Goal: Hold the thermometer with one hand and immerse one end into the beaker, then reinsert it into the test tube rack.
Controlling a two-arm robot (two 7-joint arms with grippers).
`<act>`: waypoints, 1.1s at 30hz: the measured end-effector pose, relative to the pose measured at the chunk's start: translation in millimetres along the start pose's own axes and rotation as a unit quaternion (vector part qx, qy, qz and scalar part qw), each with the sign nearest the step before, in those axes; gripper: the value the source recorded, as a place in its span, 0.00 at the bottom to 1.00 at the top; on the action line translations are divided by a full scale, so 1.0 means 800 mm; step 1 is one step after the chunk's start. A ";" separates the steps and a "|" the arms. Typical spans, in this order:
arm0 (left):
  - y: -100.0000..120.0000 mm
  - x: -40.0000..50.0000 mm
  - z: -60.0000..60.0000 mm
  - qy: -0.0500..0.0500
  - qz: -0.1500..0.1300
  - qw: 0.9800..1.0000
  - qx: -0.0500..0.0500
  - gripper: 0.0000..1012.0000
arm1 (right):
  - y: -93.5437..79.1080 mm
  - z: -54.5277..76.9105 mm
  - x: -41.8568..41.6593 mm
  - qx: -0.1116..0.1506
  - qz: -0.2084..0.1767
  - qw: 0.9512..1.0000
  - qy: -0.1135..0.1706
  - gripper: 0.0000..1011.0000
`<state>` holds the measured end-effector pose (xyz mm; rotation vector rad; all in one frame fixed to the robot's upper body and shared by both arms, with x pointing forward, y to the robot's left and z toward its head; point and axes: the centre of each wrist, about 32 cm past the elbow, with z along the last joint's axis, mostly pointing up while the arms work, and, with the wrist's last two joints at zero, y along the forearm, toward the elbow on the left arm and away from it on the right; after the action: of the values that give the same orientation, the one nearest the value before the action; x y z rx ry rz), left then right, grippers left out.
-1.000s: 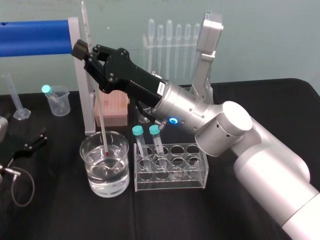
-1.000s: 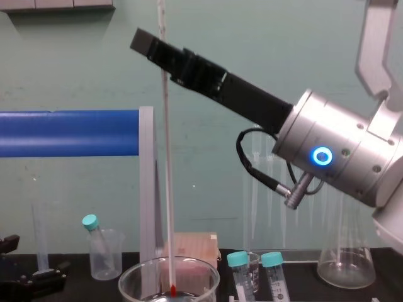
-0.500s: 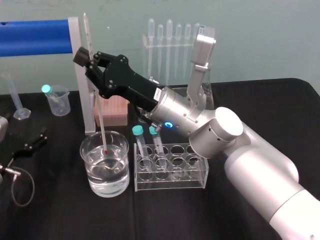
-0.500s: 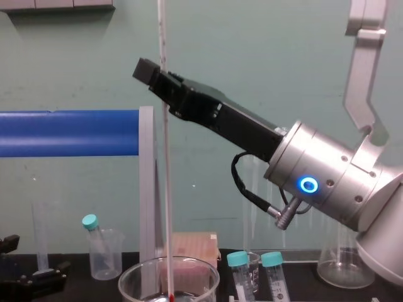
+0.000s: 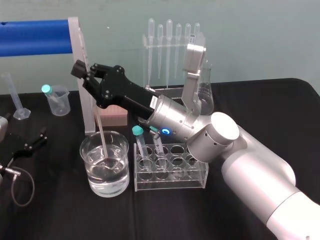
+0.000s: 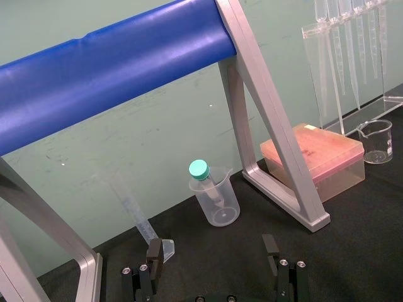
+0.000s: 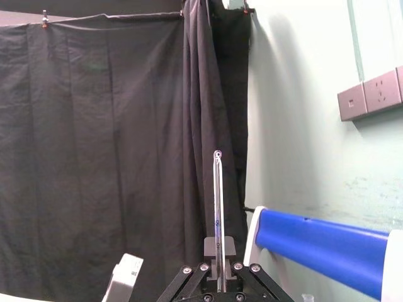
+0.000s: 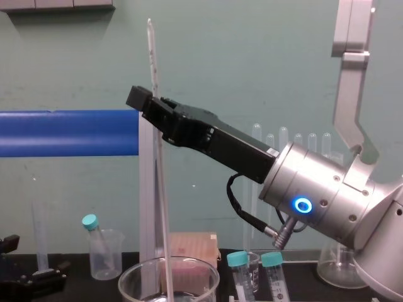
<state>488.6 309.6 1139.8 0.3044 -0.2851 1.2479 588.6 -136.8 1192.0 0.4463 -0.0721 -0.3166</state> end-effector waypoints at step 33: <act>0.000 0.000 0.000 0.000 0.000 1.000 0.000 1.00 | -0.008 -0.010 -0.007 -0.028 -0.001 1.000 0.006 0.05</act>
<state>488.6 309.7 1139.8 0.3045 -0.2850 1.2480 582.9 -137.4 1181.7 0.3931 -0.0517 -0.3182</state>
